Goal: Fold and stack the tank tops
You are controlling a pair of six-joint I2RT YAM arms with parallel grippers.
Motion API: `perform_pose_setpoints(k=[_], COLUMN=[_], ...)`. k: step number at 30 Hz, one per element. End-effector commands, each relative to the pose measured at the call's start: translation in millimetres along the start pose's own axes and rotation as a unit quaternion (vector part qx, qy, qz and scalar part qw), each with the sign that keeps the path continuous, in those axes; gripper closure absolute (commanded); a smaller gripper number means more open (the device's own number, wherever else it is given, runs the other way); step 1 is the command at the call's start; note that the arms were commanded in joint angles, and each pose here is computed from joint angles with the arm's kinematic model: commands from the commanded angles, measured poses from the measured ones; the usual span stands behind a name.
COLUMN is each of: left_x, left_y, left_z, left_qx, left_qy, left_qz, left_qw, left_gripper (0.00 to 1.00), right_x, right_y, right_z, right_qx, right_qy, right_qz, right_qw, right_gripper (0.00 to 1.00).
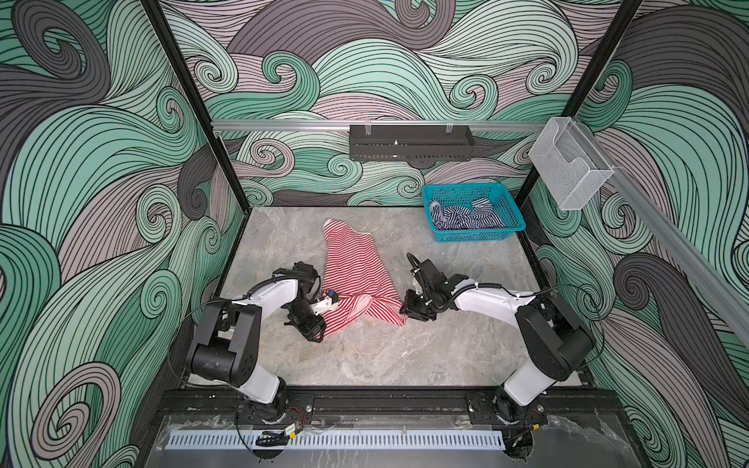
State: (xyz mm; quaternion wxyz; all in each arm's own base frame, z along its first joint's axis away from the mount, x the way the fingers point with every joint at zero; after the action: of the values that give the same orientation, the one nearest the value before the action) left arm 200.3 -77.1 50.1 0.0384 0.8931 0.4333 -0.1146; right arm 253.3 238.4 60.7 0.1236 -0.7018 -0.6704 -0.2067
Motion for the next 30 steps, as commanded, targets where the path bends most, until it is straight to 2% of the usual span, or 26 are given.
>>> perform_pose_setpoints(k=[1,6,9,12,17,21,26,30], left_x=[9.9,10.0,7.6,3.5,1.4,-0.6,-2.4,-3.0], left_y=[5.8,1.6,-0.4,-2.1,-3.5,-4.8,-8.4,-10.5], left_z=[2.7,9.8,13.1,13.8,9.4,2.9,-0.7,-0.7], left_qx=[0.012,0.037,0.046,0.051,0.045,0.032,0.022,0.018], left_qy=[0.037,0.057,0.071,0.072,0.079,0.084,0.088,0.090], left_qz=[-0.006,0.005,0.017,0.023,0.025,0.024,0.024,0.020], left_qw=[0.999,0.998,0.996,0.996,0.996,0.996,0.996,0.996], left_gripper=[0.47,0.58,0.65,0.80,0.99,1.00,1.00,1.00], right_x=[4.2,-1.4,-3.0,-0.7,-4.3,-13.0,-12.0,-21.7], right_y=[-0.6,-4.3,-4.8,-2.4,-5.1,-7.2,-3.0,-4.3], right_z=[-9.4,-17.3,-21.5,-21.7,-17.6,-10.7,-1.4,-1.5], right_qx=[-0.009,-0.014,-0.022,-0.034,-0.041,-0.040,-0.053,-0.063], right_qy=[0.011,0.001,0.007,0.023,0.036,0.034,0.086,0.092], right_qz=[0.004,0.007,0.015,0.027,0.056,0.088,0.138,0.185], right_qw=[1.000,1.000,1.000,0.999,0.997,0.995,0.985,0.976], right_gripper=[0.67,0.68,0.62,0.56,0.56,0.56,0.56,0.57])
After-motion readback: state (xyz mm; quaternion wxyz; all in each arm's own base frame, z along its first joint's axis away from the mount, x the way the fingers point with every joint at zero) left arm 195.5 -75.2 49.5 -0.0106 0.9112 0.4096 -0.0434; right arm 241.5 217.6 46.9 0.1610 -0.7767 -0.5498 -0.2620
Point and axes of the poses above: each gripper's point midway between its finger pads, its own z axis out along the fingers, its own x axis along the line the jaws close on, y = z × x, the point moved 3 cm from there along -z, back along the fingers, and after that the axes turned 6 degrees about -z, right-handed, at the moved point
